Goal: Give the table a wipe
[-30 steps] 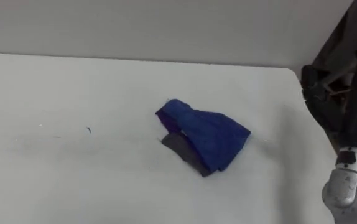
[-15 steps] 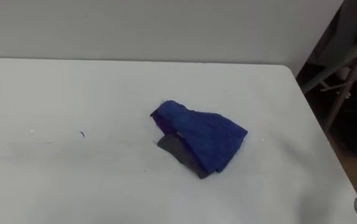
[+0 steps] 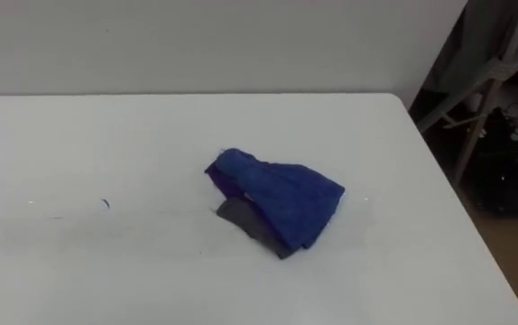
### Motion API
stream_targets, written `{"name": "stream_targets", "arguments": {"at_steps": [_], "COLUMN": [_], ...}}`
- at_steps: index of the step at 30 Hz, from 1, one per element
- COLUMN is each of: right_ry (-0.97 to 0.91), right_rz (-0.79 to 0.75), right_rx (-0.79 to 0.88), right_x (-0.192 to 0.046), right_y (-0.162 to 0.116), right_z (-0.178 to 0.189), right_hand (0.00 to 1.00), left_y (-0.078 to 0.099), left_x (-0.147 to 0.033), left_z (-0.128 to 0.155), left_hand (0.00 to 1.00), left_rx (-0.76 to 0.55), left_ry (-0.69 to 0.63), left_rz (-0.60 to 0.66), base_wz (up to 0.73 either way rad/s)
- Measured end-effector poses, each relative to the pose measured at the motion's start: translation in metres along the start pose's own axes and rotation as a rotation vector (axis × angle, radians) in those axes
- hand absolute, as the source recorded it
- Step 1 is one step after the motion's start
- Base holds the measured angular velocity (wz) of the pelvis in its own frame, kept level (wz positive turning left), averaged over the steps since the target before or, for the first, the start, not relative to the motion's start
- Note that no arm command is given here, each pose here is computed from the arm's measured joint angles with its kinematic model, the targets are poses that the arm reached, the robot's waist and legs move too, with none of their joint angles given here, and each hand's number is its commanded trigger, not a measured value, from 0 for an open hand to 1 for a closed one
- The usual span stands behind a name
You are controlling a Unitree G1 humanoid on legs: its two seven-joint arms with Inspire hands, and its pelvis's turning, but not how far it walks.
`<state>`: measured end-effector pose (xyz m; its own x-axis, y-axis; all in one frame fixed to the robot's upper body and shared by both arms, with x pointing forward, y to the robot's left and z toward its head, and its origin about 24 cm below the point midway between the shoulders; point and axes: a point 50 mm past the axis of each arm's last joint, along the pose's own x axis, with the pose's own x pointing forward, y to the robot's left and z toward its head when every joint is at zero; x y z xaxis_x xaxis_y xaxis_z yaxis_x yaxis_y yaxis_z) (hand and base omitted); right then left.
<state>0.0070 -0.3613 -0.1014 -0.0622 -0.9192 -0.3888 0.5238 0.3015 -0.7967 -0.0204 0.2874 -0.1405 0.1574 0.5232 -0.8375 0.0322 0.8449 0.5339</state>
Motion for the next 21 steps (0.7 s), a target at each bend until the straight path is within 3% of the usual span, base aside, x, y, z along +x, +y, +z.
{"name": "stream_targets", "arguments": {"at_steps": [6,10,14,21], "right_ry": [0.226,0.271,0.181,-0.172], "right_rz": [0.122,0.256,0.405,0.608], "right_rx": [-0.118,-0.276,-0.472,-0.767], "right_x": [-0.012,-0.024,-0.035,-0.055], "right_y": [0.002,0.009,0.026,0.073], "right_z": [-0.056,-0.078,-0.078,-0.035], "right_hand": [0.00,0.00,0.00,0.00], "left_y": [-0.001,-0.005,-0.018,-0.040], "left_x": [0.000,0.000,0.000,-0.002], "left_z": [-0.003,-0.005,0.000,0.017], "left_hand": [0.00,0.00,0.00,0.00], "left_rx": [-0.016,-0.008,0.035,0.116], "left_ry": [0.022,0.044,0.043,-0.010], "left_rz": [-0.017,-0.040,-0.080,-0.131], "base_wz": [0.01,-0.01,-0.01,0.00]}}
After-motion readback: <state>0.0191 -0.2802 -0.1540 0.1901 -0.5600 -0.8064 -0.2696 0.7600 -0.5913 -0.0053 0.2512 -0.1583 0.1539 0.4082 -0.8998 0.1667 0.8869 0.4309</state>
